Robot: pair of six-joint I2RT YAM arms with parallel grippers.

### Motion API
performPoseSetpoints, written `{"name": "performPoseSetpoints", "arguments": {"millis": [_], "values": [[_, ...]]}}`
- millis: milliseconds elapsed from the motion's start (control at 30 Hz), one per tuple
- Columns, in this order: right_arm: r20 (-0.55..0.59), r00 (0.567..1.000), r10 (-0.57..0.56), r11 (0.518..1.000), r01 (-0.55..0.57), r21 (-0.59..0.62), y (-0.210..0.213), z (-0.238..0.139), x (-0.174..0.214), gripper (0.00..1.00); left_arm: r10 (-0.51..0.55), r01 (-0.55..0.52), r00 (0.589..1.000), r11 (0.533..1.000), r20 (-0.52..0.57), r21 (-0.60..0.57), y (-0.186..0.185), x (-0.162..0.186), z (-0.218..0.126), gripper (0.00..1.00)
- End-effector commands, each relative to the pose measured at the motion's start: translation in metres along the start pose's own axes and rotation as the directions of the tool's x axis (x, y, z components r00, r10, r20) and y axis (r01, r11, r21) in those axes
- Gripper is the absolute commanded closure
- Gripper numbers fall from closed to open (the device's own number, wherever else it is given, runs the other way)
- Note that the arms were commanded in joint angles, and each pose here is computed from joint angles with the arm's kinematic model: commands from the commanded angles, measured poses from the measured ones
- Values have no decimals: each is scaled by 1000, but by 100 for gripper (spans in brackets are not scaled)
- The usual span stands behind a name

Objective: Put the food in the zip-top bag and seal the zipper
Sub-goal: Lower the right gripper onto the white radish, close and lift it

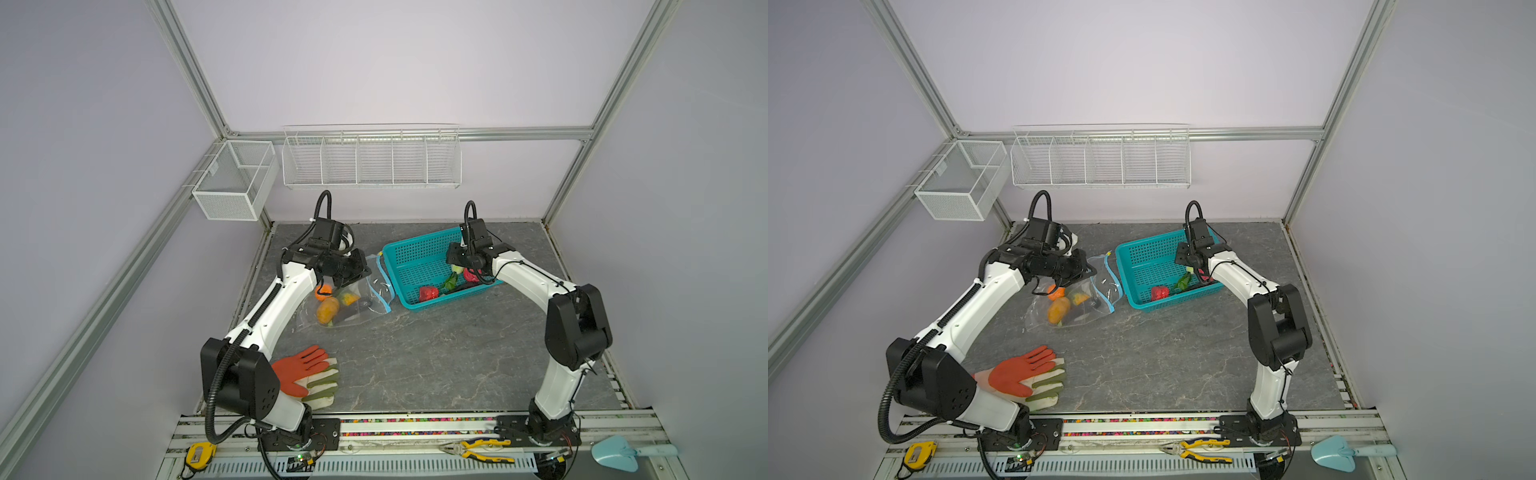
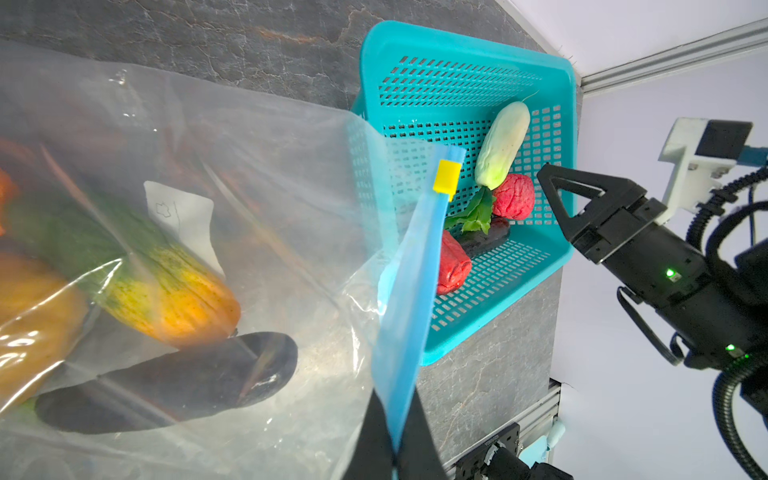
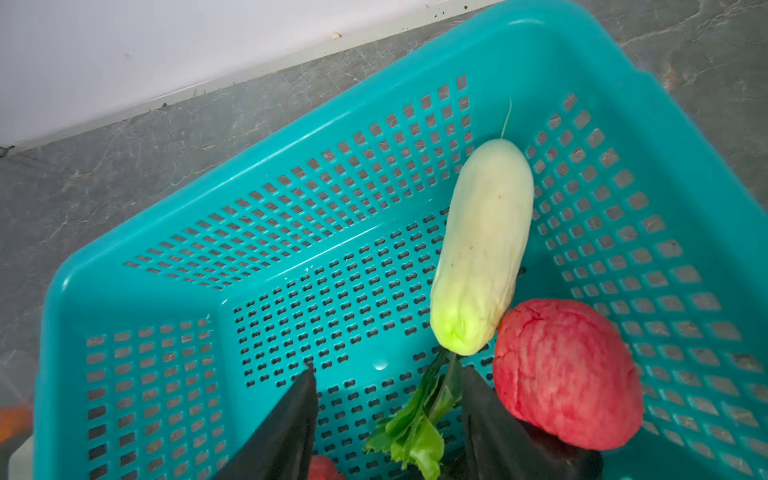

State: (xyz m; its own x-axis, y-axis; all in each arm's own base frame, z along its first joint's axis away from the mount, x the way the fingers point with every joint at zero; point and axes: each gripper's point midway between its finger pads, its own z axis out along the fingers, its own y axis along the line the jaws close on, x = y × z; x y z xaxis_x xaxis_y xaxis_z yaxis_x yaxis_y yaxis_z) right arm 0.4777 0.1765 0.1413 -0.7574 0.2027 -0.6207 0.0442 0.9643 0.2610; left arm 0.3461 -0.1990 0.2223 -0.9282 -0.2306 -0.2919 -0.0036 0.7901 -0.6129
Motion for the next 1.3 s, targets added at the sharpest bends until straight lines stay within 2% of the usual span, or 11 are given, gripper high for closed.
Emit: {"name": "performPoseSetpoints", "arguments": {"millis": [0, 567, 933, 1267], "values": [[-5, 1000, -31, 997, 31, 72, -19, 9, -4, 42, 41, -41, 999, 999, 10, 27, -10, 0, -16, 100], [-71, 997, -15, 987, 26, 159, -55, 56, -3, 38, 69, -70, 997, 997, 28, 32, -18, -3, -27, 100], [-133, 991, -3, 991, 21, 132, -49, 86, 8, 38, 60, -60, 998, 998, 12, 29, -14, -4, -18, 100], [-153, 988, -22, 992, 41, 116, -36, 98, 12, 38, 56, -56, 998, 998, 0, 27, -12, -4, -13, 100]]}}
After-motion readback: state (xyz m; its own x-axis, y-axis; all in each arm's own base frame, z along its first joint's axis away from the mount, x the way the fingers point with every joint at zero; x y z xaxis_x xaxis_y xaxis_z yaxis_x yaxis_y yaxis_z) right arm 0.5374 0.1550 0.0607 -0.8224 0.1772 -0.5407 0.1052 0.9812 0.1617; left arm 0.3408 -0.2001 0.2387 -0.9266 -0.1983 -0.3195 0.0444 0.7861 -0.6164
